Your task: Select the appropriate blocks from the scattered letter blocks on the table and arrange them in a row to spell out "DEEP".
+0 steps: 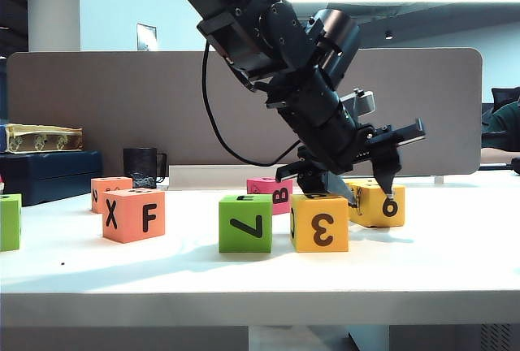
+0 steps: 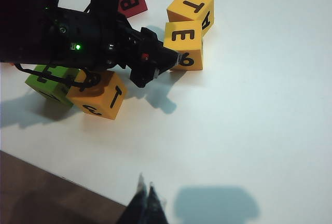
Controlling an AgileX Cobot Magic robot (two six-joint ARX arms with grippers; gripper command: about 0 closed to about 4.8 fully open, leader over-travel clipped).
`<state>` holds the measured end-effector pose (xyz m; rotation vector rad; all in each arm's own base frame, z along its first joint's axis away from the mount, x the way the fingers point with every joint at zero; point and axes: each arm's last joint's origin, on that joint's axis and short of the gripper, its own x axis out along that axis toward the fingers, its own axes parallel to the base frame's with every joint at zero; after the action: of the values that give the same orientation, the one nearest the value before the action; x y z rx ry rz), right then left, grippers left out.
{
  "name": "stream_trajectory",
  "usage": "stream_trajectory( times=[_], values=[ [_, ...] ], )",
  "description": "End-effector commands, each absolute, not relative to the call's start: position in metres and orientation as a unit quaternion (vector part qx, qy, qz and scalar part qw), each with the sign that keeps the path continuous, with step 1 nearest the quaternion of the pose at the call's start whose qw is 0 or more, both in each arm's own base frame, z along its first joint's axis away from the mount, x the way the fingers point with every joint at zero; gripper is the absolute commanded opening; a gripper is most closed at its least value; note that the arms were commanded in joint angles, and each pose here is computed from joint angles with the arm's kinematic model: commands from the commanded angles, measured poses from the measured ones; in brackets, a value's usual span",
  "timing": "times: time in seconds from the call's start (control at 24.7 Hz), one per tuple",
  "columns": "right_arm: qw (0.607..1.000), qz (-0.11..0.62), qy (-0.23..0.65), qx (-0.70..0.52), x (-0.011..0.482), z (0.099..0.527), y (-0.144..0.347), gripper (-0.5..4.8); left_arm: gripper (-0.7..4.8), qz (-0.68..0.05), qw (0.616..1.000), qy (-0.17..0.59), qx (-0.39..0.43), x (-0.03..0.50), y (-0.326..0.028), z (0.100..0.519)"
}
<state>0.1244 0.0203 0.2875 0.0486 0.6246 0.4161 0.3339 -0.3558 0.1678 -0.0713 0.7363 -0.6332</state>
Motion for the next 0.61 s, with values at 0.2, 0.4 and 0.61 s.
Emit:
stream_trajectory(
  times=[0.2, 0.4, 0.61],
  values=[
    [0.932, 0.205, 0.297, 0.021, 0.125, 0.29, 0.02, -0.01, 2.41, -0.342, 0.872, 0.351, 0.002, 0.339, -0.365, 0.212],
    [0.932, 0.205, 0.297, 0.021, 0.125, 0.29, 0.02, -0.01, 2.41, -0.352, 0.865, 0.356, 0.026, 0.34, -0.366, 0.24],
    [0.933, 0.205, 0.296, 0.021, 0.124, 0.29, 0.02, -0.01, 2.47, -0.369, 0.856, 0.35, 0.095, 0.343, -0.36, 0.241]
  ],
)
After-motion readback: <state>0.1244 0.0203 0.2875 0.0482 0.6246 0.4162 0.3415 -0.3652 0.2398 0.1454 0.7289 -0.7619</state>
